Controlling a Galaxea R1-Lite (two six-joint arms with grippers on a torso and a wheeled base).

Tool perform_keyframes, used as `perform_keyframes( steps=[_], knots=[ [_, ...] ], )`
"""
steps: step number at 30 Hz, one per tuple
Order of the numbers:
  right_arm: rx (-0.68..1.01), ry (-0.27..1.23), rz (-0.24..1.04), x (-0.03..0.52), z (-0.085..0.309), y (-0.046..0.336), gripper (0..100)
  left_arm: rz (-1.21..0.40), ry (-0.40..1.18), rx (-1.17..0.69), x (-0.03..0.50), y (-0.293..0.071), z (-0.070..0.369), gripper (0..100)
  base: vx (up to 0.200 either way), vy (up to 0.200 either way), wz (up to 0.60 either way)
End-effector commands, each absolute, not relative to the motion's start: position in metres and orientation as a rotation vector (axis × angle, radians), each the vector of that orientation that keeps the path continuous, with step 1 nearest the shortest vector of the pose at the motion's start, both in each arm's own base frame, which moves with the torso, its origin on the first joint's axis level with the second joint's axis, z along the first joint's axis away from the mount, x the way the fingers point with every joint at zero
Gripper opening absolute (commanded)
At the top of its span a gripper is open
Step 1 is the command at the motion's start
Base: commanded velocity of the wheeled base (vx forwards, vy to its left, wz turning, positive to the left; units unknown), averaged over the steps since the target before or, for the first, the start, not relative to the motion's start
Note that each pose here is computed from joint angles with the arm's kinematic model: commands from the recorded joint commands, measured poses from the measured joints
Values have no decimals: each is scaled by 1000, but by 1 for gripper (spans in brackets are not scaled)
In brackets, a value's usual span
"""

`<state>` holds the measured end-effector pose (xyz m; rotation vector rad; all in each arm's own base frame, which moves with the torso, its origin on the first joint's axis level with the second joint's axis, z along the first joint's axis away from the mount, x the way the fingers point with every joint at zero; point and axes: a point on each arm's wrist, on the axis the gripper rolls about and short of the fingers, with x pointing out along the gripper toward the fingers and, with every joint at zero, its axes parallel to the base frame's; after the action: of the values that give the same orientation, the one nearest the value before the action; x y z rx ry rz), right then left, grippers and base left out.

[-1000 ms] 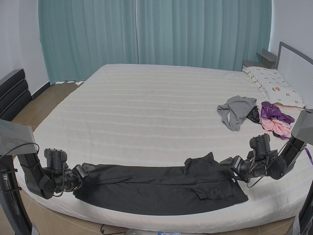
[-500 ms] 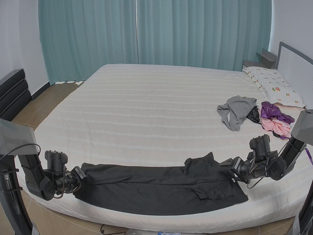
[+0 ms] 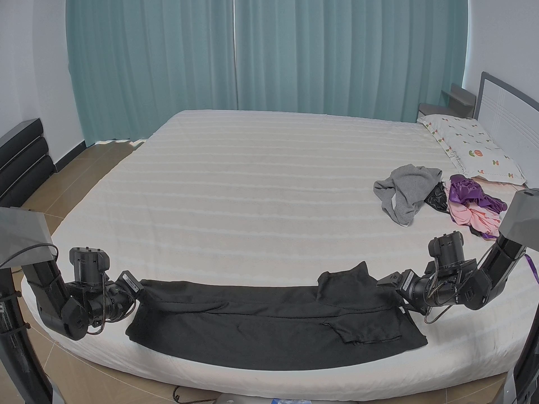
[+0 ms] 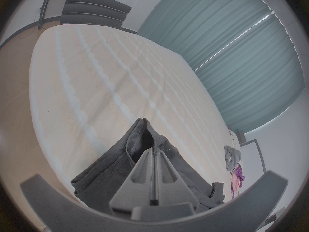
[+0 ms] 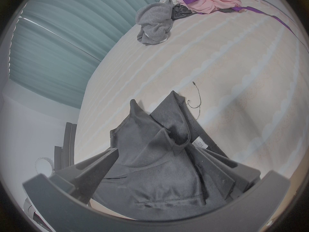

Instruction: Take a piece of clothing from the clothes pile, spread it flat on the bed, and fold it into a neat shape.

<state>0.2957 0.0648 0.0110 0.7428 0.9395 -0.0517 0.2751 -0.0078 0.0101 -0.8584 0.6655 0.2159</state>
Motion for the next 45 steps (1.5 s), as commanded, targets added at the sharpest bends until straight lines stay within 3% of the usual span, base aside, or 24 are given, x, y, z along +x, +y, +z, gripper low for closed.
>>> perform_keyframes(
  steps=[1, 16, 17, 30, 45],
  knots=[
    [739, 938, -71, 300, 4, 64, 100, 200, 635, -870, 278, -8, 18, 0, 0, 0, 0],
    [712, 930, -89, 311, -11, 71, 100, 205, 637, -873, 280, -7, 16, 0, 0, 0, 0],
    [710, 931, -88, 311, -12, 72, 0, 204, 639, -872, 279, -7, 16, 0, 0, 0, 0],
    [736, 858, -86, 312, 10, 71, 0, 190, 602, -880, 286, -7, 23, 0, 0, 0, 0],
    [892, 657, -95, 346, 54, 52, 0, 205, 518, -897, 326, 8, 50, 0, 0, 0, 0]
  ],
)
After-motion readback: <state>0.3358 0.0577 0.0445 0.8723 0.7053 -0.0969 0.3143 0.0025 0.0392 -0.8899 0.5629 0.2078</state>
